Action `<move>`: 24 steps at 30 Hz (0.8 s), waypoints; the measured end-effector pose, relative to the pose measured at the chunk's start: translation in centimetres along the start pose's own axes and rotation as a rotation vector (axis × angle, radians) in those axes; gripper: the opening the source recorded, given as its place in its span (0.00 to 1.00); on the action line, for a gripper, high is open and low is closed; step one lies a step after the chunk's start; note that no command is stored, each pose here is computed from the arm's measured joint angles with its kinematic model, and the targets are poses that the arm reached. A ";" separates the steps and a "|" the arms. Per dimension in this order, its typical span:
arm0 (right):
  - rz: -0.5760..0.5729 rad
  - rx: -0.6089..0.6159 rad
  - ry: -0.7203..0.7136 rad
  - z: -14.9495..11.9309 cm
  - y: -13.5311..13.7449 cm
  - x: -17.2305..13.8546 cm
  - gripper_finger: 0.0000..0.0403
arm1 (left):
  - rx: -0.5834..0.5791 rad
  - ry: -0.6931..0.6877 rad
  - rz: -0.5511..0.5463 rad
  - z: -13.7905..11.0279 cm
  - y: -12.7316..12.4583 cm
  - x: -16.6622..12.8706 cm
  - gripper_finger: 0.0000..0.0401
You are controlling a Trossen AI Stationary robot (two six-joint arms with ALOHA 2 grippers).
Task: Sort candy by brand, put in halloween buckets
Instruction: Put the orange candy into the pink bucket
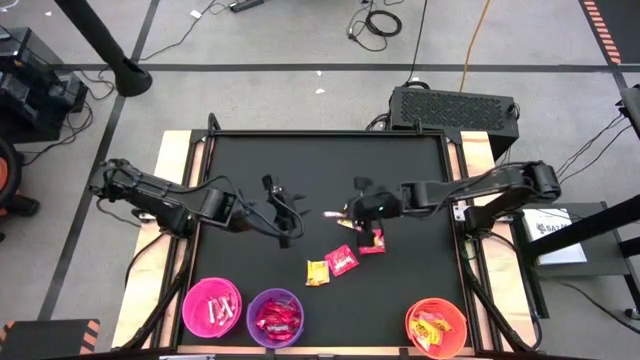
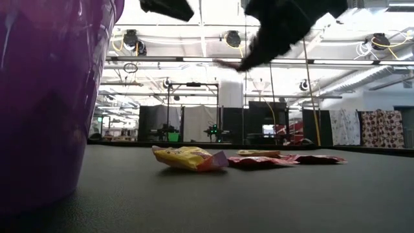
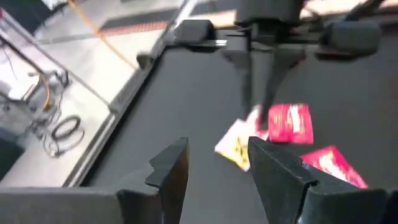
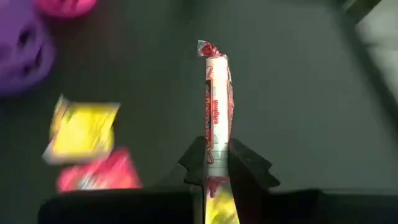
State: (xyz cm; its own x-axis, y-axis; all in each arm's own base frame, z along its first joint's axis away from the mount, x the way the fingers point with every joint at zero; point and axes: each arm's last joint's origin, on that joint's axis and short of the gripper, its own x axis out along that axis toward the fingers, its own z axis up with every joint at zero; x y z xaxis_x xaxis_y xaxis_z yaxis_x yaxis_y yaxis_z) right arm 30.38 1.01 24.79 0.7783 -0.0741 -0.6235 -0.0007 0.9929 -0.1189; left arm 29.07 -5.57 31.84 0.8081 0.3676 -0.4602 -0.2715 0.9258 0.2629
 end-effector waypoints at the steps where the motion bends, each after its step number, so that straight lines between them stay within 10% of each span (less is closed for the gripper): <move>1: -0.028 -0.010 -0.048 0.5 -0.1 -0.4 0.09 | -0.003 -0.022 -0.001 0.1 0.0 0.1 0.43; 7: -0.064 -0.056 -0.238 2.4 -0.2 -1.3 0.09 | 0.046 -0.153 -0.093 0.0 -0.8 0.8 0.51; 24: -0.053 -0.090 -0.224 2.3 0.4 -1.2 0.10 | 0.098 -0.123 -0.085 -1.7 -0.5 3.2 0.64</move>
State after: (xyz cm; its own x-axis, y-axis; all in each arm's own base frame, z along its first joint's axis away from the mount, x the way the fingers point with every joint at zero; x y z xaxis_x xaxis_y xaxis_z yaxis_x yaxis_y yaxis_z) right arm 30.86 1.71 27.29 0.8984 -0.0937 -0.4292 -0.0043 0.9750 -0.2219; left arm 30.89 -4.67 28.82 0.8856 0.2697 -0.3782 -0.1525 0.9378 0.3118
